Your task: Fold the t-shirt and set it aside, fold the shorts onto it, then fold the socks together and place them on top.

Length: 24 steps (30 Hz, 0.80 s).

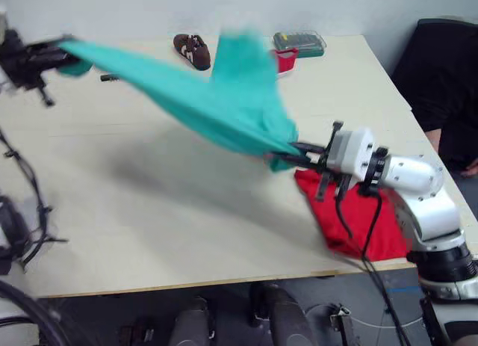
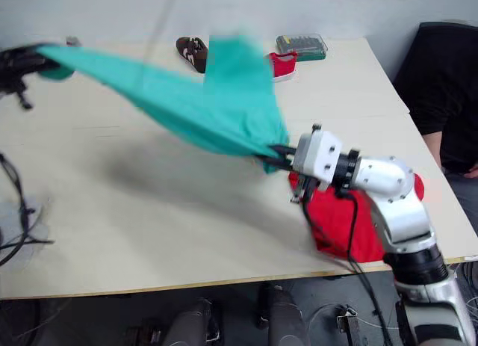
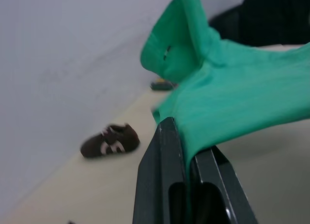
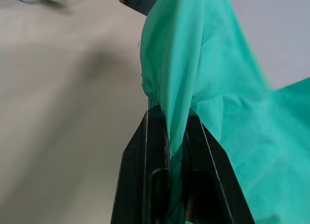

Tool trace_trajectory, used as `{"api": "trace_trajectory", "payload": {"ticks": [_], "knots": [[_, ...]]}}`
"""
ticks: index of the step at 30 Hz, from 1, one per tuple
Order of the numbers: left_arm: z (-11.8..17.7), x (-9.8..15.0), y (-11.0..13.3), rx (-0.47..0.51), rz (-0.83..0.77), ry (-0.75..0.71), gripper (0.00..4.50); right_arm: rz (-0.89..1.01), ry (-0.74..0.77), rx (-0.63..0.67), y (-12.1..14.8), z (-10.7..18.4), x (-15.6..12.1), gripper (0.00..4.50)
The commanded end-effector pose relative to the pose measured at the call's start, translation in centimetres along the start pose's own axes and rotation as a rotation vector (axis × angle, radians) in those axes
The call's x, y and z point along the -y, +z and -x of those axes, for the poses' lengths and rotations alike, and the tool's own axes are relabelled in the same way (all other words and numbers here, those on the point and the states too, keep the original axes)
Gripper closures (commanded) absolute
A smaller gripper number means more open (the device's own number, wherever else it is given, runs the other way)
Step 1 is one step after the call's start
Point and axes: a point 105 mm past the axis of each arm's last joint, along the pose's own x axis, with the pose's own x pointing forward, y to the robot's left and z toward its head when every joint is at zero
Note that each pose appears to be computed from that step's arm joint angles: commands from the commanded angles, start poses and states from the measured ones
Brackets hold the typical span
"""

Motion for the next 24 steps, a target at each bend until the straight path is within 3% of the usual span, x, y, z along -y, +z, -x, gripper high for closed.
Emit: {"api": "trace_trajectory", "payload": {"ticks": [1, 4, 13, 17, 20, 24], "knots": [[4.1, 2.8, -1.9, -0.174, 0.04, -0.108, 4.46, -0.034, 0.063, -0.028, -1.9, -0.1, -3.3, 4.5], [7.0, 7.5, -6.3, -0.391, 0.225, -0.263, 4.46, -0.105, 0.154, -0.075, -3.3, 0.5, -6.2, 4.5], [8.8, 15.0, -8.2, -0.571, 0.408, -0.487, 4.46, -0.328, 0.395, -0.12, -3.2, 2.6, -11.5, 4.5], [8.9, 15.3, -7.0, -0.582, 0.47, -0.537, 4.46, -0.489, 0.448, -0.117, -2.8, 3.7, -12.6, 4.5], [8.0, 14.3, -6.3, -0.537, 0.456, -0.543, 4.46, -0.574, 0.387, -0.096, -2.5, 3.9, -12.1, 4.5], [3.1, 10.0, -6.4, -0.38, 0.281, -0.445, 4.46, -0.765, 0.224, -0.016, -2.3, 4.1, -9.5, 4.5]]}}
